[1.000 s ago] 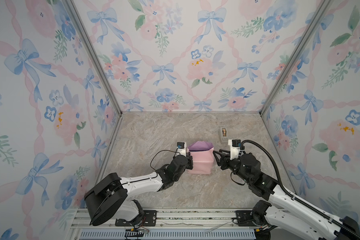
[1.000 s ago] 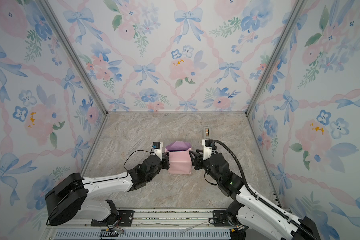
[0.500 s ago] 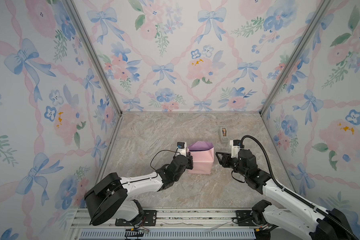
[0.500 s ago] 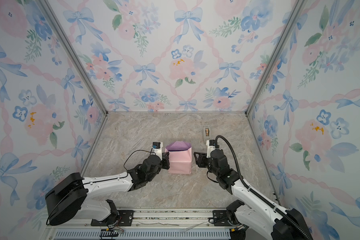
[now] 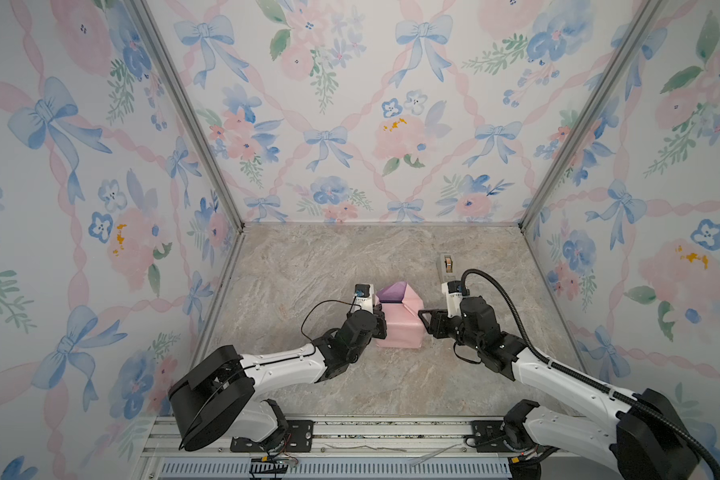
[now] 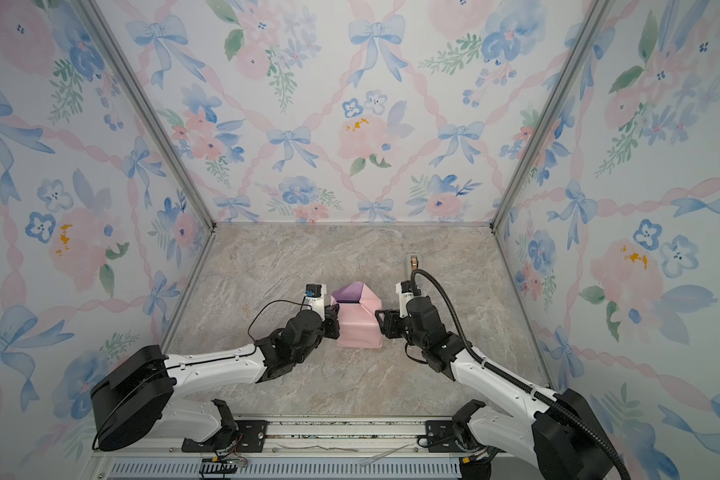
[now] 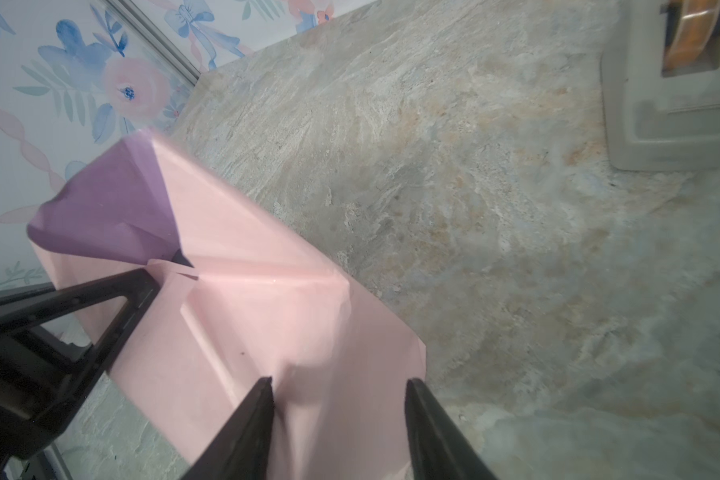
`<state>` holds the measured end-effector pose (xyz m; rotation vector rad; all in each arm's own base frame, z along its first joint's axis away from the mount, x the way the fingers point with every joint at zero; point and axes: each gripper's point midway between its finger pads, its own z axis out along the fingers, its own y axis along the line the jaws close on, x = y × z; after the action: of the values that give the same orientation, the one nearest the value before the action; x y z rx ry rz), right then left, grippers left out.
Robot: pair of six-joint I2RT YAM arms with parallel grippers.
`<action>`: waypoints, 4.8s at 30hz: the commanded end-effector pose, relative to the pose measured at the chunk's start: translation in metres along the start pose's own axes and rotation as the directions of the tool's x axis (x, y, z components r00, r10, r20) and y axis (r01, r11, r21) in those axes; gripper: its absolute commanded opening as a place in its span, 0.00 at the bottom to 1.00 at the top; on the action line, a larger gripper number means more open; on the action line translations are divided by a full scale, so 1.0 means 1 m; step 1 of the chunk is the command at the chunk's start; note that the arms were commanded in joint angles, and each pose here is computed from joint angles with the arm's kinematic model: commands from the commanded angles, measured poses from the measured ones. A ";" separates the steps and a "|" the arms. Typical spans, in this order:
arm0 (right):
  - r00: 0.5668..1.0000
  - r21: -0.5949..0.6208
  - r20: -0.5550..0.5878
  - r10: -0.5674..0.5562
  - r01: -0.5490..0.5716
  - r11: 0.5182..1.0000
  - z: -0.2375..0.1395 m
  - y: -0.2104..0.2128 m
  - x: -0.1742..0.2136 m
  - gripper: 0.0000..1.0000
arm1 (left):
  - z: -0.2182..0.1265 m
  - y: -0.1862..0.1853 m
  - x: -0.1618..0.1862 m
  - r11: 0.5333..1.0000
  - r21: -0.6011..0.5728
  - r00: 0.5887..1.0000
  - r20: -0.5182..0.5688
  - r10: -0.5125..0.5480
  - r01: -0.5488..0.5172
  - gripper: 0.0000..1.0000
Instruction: Wrap the gift box in paper
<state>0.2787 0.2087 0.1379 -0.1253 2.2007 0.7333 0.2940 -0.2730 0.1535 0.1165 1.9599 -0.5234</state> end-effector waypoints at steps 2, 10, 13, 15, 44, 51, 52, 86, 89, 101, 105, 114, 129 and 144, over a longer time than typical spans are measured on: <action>0.990 0.023 -0.127 -0.063 0.066 0.998 -0.001 -0.002 0.022 0.54 | -0.003 -0.006 -0.014 1.000 0.006 0.999 0.032 0.019 -0.020 0.16; 0.975 0.063 -0.211 -0.072 0.087 0.994 0.001 -0.015 0.037 0.54 | -0.017 -0.020 -0.038 0.993 0.114 0.998 0.058 -0.018 0.011 0.48; 0.975 0.059 -0.211 -0.070 0.084 0.995 0.001 -0.014 0.036 0.54 | -0.030 -0.017 -0.055 0.991 0.133 0.994 0.104 -0.041 0.027 0.53; 0.977 0.054 -0.204 -0.069 0.081 0.995 0.002 -0.013 0.033 0.54 | -0.040 -0.008 -0.065 0.991 0.127 0.988 0.139 -0.061 0.044 0.55; 0.975 -0.012 -0.211 -0.076 0.075 0.997 0.009 -0.002 0.034 0.54 | 0.005 0.004 -0.028 0.982 0.185 0.999 -0.015 -0.036 0.038 0.54; 0.980 -0.041 -0.158 -0.123 0.118 0.992 0.004 0.009 0.013 0.55 | 0.014 0.010 0.000 0.983 0.186 0.996 -0.088 0.023 -0.007 0.52; 0.980 -0.046 -0.149 -0.134 0.129 0.991 0.004 0.011 0.008 0.55 | 0.014 0.011 0.004 0.982 0.188 0.995 -0.096 0.030 -0.011 0.52; 0.904 -0.126 -0.303 -0.302 0.276 0.953 0.028 0.011 0.021 0.52 | 0.036 -0.026 -0.022 0.776 0.570 0.938 -0.026 0.346 -0.271 0.51; 0.902 -0.127 -0.303 -0.306 0.280 0.952 0.027 0.011 0.021 0.52 | 0.037 -0.026 -0.021 0.744 0.610 0.933 -0.021 0.359 -0.272 0.51; 0.900 -0.137 -0.305 -0.310 0.281 0.950 0.028 0.012 0.021 0.53 | 0.041 -0.030 -0.012 0.628 0.733 0.921 -0.007 0.389 -0.260 0.49; 0.899 -0.144 -0.307 -0.311 0.279 0.949 0.028 0.013 0.023 0.53 | 0.040 -0.038 -0.007 0.570 0.785 0.919 -0.003 0.395 -0.243 0.49; 0.895 -0.151 -0.311 -0.321 0.286 0.946 0.028 0.014 0.024 0.53 | 0.048 -0.038 -0.012 0.543 0.805 0.920 0.008 0.391 -0.237 0.49; 0.897 -0.164 -0.293 -0.332 0.295 0.941 0.022 0.020 0.016 0.54 | 0.066 -0.032 -0.002 0.531 0.824 0.923 -0.028 0.383 -0.195 0.34; 0.973 -0.200 -0.125 -0.193 0.166 0.966 -0.065 0.050 0.011 0.56 | 0.060 -0.016 0.008 0.587 0.783 0.918 -0.052 0.394 -0.208 0.24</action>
<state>0.2348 0.2174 0.2185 -0.5398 2.0882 0.8073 0.3416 -0.3206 0.1484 1.0935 1.6665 -1.1492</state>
